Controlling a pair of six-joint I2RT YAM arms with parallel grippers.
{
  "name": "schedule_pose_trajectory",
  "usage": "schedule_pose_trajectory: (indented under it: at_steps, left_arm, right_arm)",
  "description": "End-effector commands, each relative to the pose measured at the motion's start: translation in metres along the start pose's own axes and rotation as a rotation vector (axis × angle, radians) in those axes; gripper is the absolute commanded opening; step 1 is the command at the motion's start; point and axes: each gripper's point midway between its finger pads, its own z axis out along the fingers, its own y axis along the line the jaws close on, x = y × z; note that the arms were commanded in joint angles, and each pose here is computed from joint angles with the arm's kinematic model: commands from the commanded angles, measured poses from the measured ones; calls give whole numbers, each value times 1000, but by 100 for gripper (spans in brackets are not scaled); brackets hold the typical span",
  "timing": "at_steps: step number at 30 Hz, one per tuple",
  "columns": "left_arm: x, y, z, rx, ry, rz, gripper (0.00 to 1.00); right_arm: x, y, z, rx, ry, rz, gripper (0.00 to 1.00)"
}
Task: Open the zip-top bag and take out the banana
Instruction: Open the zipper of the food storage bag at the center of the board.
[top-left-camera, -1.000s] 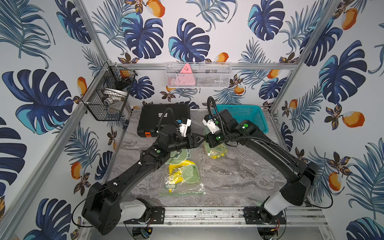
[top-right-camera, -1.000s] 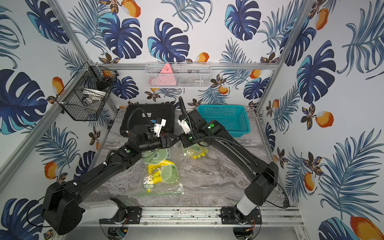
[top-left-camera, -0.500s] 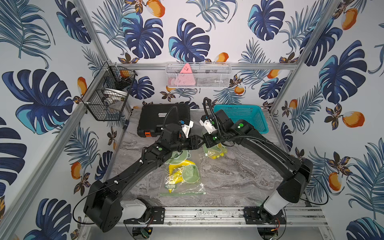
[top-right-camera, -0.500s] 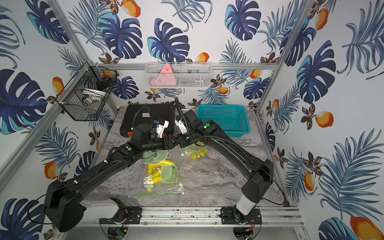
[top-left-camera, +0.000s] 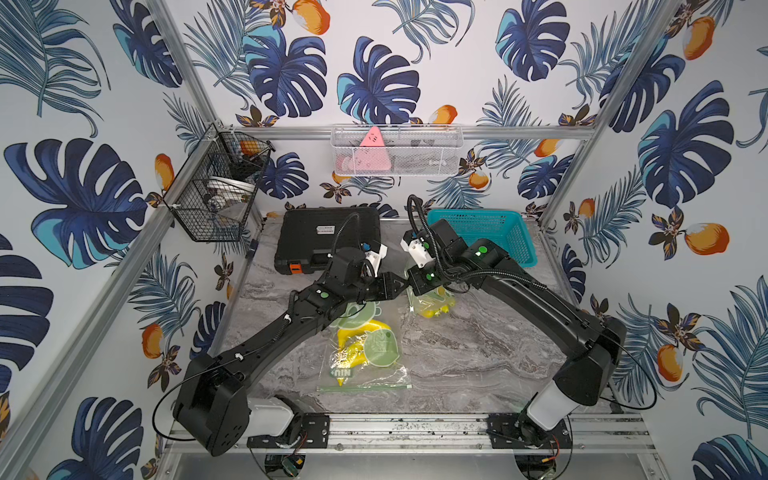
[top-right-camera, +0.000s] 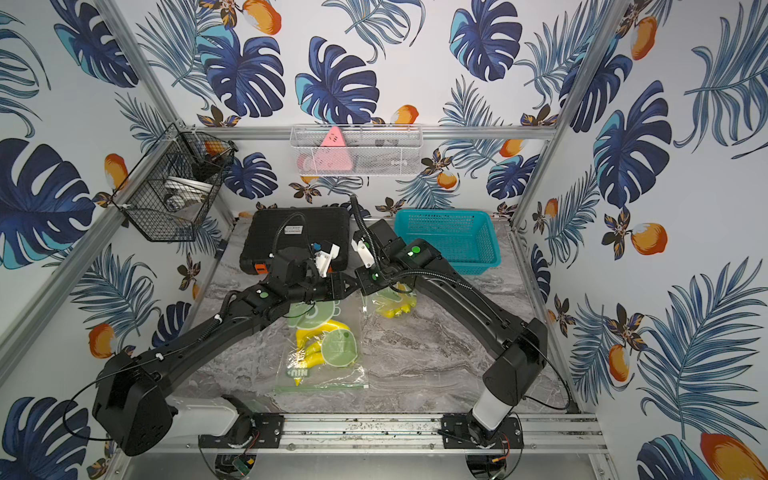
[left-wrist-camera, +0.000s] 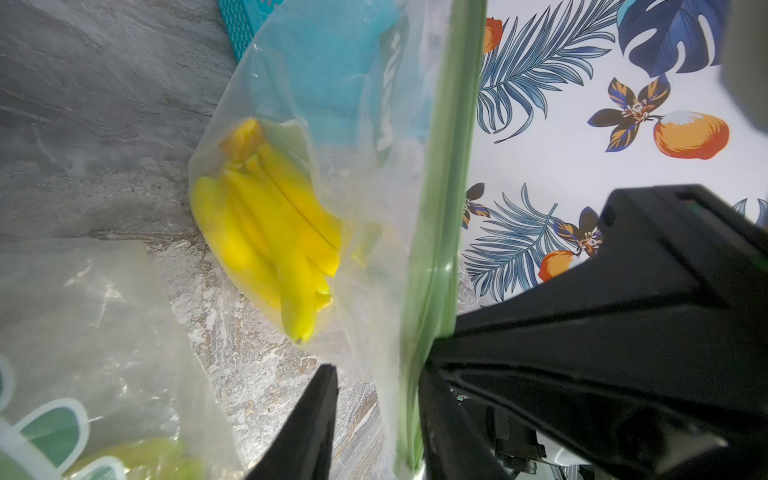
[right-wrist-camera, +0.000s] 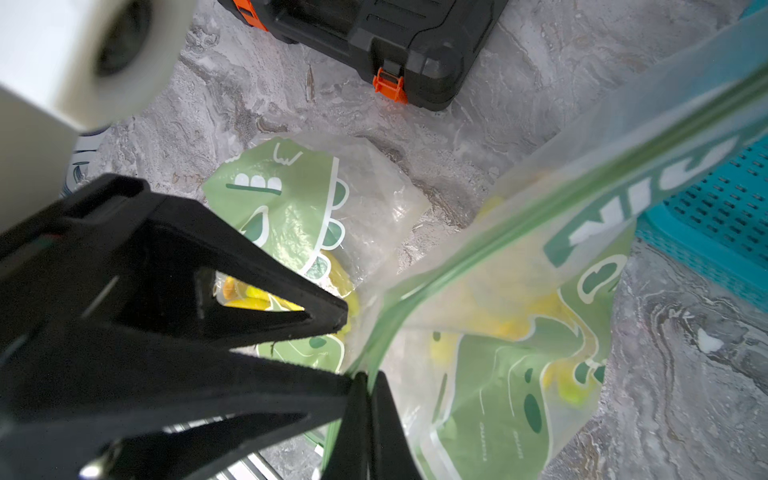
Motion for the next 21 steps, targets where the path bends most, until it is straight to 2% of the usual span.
schedule_pose_trajectory:
  at_steps: [1,7,13,21]
  left_arm:
    - [-4,8,2,-43,-17,8,33]
    - [-6,4,5,-14,-26,9,27]
    - [-11,3,4,-9,-59,9,26]
    - [-7,4,11,9,-45,-14,18]
  right_arm:
    - [2,15,-5,-64,6,-13,0]
    - [6,18,-3,-77,16,-5,0]
    - [6,22,-1,-85,21,-1,0]
    - [4,32,-2,-131,12,20,0]
